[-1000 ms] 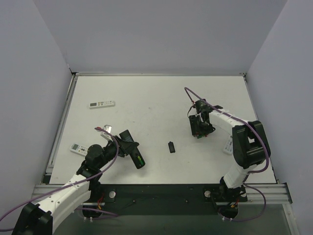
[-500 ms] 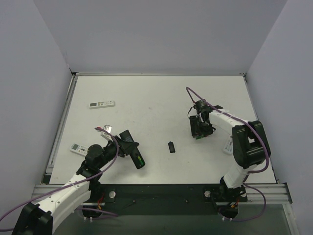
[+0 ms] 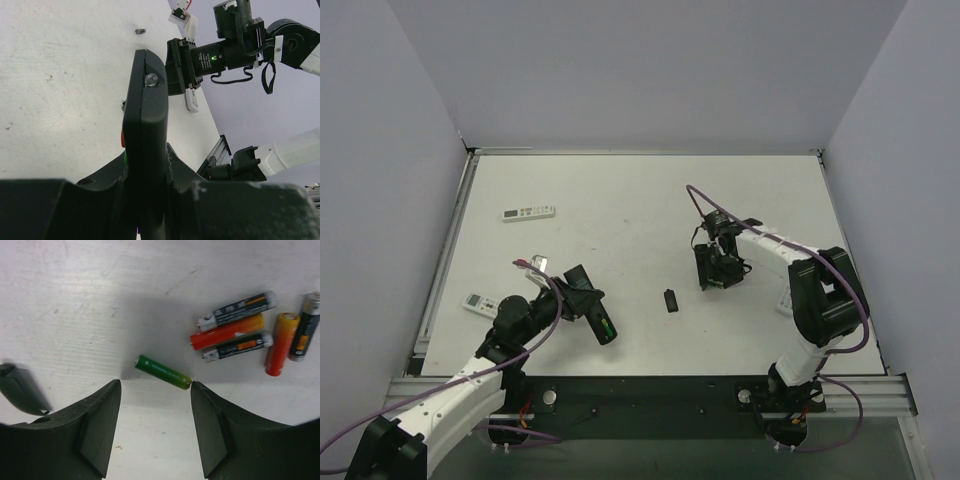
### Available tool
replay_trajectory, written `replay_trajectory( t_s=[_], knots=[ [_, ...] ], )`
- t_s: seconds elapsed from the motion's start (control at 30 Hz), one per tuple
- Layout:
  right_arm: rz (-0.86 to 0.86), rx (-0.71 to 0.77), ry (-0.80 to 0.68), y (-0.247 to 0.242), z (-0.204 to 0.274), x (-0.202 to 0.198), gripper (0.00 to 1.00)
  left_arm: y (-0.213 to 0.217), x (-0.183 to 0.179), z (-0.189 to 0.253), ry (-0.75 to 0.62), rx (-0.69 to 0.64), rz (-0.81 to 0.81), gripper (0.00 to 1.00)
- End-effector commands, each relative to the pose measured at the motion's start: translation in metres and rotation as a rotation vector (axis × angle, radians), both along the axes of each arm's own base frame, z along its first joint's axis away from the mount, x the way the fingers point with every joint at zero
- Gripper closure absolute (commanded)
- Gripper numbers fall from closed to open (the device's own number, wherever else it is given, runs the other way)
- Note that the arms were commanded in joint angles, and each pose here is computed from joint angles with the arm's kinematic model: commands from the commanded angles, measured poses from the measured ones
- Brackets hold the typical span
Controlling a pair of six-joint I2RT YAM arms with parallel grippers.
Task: Load the batteries into the remote control
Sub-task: Move the battery to the center of the board, then pick up the battery from the center of the board.
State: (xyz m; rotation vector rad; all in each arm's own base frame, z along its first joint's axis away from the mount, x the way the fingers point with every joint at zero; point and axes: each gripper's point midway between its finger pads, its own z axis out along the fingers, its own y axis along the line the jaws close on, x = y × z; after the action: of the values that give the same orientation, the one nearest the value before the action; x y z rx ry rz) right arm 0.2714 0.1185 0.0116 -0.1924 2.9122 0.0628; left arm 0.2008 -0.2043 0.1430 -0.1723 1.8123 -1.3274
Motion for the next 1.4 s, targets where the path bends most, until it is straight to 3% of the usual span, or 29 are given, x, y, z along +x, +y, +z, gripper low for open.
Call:
replay_trajectory(
  t_s=[0.0,0.33,0.6,1.0,1.2,1.27,1.37],
  knots=[
    [0.036,0.025,0.057,0.017,0.008,-0.021,0.47,-0.003,0.001,0.029,-0.073,-0.052,-0.009,1.0],
    [0.19,-0.059,-0.052,0.012,0.043,0.0,0.48,-0.002,0.0,0.029,-0.075,-0.054,-0.005,1.0],
    [0.195,-0.067,-0.02,0.009,0.03,0.025,0.68,-0.001,-0.001,0.03,-0.071,-0.057,-0.006,1.0],
    [0.207,-0.038,0.095,0.011,-0.001,0.013,0.76,-0.002,-0.001,0.031,-0.061,-0.063,-0.006,1.0],
    [0.219,-0.058,0.121,0.007,-0.011,0.006,0.88,-0.003,0.0,0.035,-0.055,-0.09,-0.01,1.0],
    [0.222,-0.059,0.119,0.007,-0.011,0.003,0.96,-0.004,0.0,0.037,-0.053,-0.097,-0.012,1.0],
    [0.226,-0.041,0.065,0.013,0.0,0.005,1.0,-0.004,0.001,0.04,-0.054,-0.111,-0.009,1.0]
  ],
)
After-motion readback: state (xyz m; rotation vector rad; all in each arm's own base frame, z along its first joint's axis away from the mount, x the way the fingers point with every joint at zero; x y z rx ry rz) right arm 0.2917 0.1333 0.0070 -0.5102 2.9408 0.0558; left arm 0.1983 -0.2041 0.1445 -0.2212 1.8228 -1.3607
